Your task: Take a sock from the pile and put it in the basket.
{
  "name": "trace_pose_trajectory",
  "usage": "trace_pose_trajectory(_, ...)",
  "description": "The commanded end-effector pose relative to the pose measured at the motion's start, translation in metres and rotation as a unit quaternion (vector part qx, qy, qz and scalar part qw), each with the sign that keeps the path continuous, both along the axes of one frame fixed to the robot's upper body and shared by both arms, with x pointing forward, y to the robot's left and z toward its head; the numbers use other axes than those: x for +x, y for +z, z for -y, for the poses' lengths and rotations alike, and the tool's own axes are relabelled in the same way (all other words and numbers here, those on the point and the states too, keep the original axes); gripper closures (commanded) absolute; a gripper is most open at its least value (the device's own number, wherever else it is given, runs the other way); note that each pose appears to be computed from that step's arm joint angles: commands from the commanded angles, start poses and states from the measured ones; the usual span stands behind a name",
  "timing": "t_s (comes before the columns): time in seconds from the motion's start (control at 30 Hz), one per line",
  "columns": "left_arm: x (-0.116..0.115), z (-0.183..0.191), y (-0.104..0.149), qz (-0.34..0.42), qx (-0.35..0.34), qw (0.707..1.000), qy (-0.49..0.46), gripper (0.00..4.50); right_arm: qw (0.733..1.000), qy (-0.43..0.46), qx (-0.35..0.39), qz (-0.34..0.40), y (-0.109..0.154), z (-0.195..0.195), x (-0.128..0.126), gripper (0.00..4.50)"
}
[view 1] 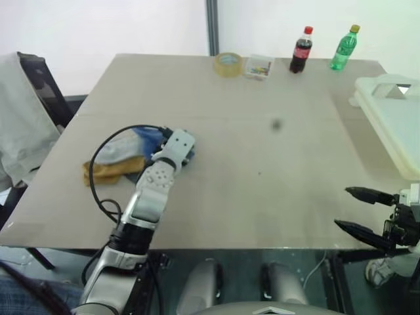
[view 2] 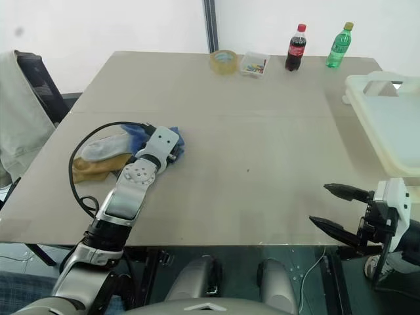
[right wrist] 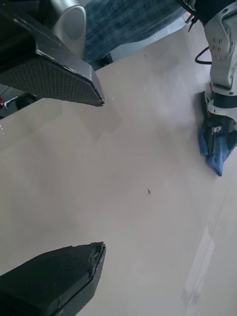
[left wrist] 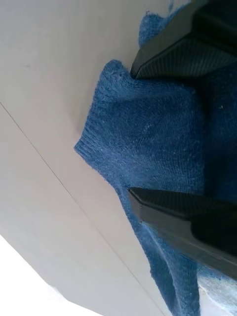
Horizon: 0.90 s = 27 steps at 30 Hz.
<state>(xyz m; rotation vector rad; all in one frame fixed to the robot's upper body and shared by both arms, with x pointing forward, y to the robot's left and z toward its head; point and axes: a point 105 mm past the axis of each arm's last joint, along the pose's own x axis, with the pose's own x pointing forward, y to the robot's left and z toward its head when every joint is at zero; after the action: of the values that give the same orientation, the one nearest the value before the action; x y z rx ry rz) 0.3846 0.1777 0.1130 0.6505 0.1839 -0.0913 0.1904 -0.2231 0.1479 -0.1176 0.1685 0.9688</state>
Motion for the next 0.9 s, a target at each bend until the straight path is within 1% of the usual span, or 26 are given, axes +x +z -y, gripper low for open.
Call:
trace_pose_trajectory(0.03, 0.005, -0.007, 0.006, 0.012, -0.01, 1.0, 0.018, 1.38, 1.0, 0.003, 0.001, 0.016, 0.006, -0.001, -0.002, 0.0)
trace_pose_trajectory(0.17, 0.008, -0.01, 0.01, 0.02, -0.014, 0.999, 0.027, 1.38, 1.0, 0.002, 0.001, 0.015, 0.005, -0.001, -0.002, 0.0)
trace_pose_trajectory(0.33, 0.011, -0.011, 0.021, 0.053, 0.008, 0.998, 0.028, 1.38, 1.0, 0.002, 0.003, 0.014, 0.003, -0.002, -0.002, 0.0)
trace_pose_trajectory(0.43, 0.012, -0.011, 0.023, 0.061, 0.01, 0.998, 0.029, 2.23, 1.0, 0.002, 0.003, 0.013, 0.002, -0.002, -0.002, 0.0)
trace_pose_trajectory(0.57, 0.014, -0.007, 0.031, 0.079, 0.007, 0.996, 0.026, 4.19, 1.0, 0.005, 0.005, 0.012, 0.001, -0.003, -0.002, 0.0)
trace_pose_trajectory(0.6, 0.014, -0.005, 0.034, 0.087, 0.008, 0.996, 0.023, 4.48, 1.0, 0.006, 0.006, 0.012, 0.001, -0.004, -0.001, 0.0)
trace_pose_trajectory(0.77, 0.015, 0.0, 0.043, 0.107, 0.013, 0.994, 0.013, 4.48, 1.0, 0.008, 0.008, 0.013, 0.0, -0.005, 0.0, 0.0)
trace_pose_trajectory(0.9, 0.015, 0.008, 0.047, 0.107, 0.006, 0.994, -0.005, 4.48, 1.0, 0.009, 0.008, 0.013, -0.001, -0.006, 0.0, 0.0)
